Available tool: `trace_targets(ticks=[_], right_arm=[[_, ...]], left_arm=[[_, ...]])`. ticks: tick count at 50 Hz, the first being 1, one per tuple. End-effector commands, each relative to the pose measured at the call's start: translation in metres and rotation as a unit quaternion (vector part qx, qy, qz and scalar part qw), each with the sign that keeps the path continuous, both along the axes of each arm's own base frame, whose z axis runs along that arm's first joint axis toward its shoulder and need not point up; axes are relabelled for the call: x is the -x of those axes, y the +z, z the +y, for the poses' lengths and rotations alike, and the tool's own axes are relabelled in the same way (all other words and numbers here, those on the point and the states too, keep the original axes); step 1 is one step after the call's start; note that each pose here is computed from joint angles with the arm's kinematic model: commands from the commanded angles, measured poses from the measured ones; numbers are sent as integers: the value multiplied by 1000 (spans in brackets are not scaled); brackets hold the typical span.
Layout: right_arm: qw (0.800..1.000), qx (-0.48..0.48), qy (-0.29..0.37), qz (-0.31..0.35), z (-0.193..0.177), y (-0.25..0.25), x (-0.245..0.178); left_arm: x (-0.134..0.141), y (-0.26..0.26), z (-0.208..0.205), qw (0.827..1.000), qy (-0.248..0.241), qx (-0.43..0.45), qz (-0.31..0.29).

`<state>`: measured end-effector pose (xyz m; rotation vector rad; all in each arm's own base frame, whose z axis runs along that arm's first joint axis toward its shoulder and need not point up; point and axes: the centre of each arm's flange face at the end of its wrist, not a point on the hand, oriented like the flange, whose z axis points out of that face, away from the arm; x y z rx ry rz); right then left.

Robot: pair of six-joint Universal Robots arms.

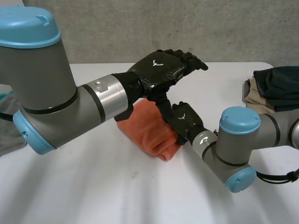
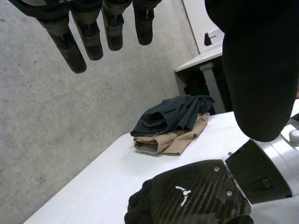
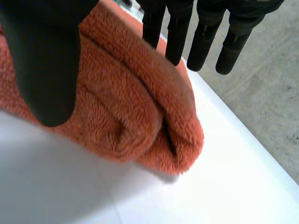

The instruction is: Fold the laundry.

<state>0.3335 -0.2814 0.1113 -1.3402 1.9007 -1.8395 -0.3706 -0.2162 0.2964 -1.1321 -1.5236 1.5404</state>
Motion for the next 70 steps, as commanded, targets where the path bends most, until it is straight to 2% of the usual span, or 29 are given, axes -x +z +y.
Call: trace_targets(ticks=[1,8,23,44,48,51,57,60,62,63,70], right_arm=[[1000,-5,-3,1,2,0,7],[1000,3,6,-1,5,8,7],[996,59,50,43,-1,-12,-6],[994,93,63,18,-29,-9,-27],[993,106,57,-3,-38,7,-29],[990,128,42,-41,-52,40,-27],[969,204,-39,-136,-93,126,11],[948,239,-117,-177,-117,156,47],[937,254,-153,-188,-130,166,68],[927,263,-189,-188,-144,170,93],[898,285,-291,-167,-183,172,187]], left_arm=[[0,0,0,1000,-1,1,0],[0,0,0,1000,-1,1,1],[0,-2,-1,1000,0,0,-1],[-3,-2,-6,1000,5,1,-1],[-4,2,-8,1000,7,5,2],[-6,5,-11,1000,12,10,5],[-6,21,-11,999,14,28,20],[-10,35,-8,998,17,42,31],[-11,38,-6,998,16,45,34],[-12,41,-5,998,16,45,37],[-11,40,-4,998,14,38,39]])
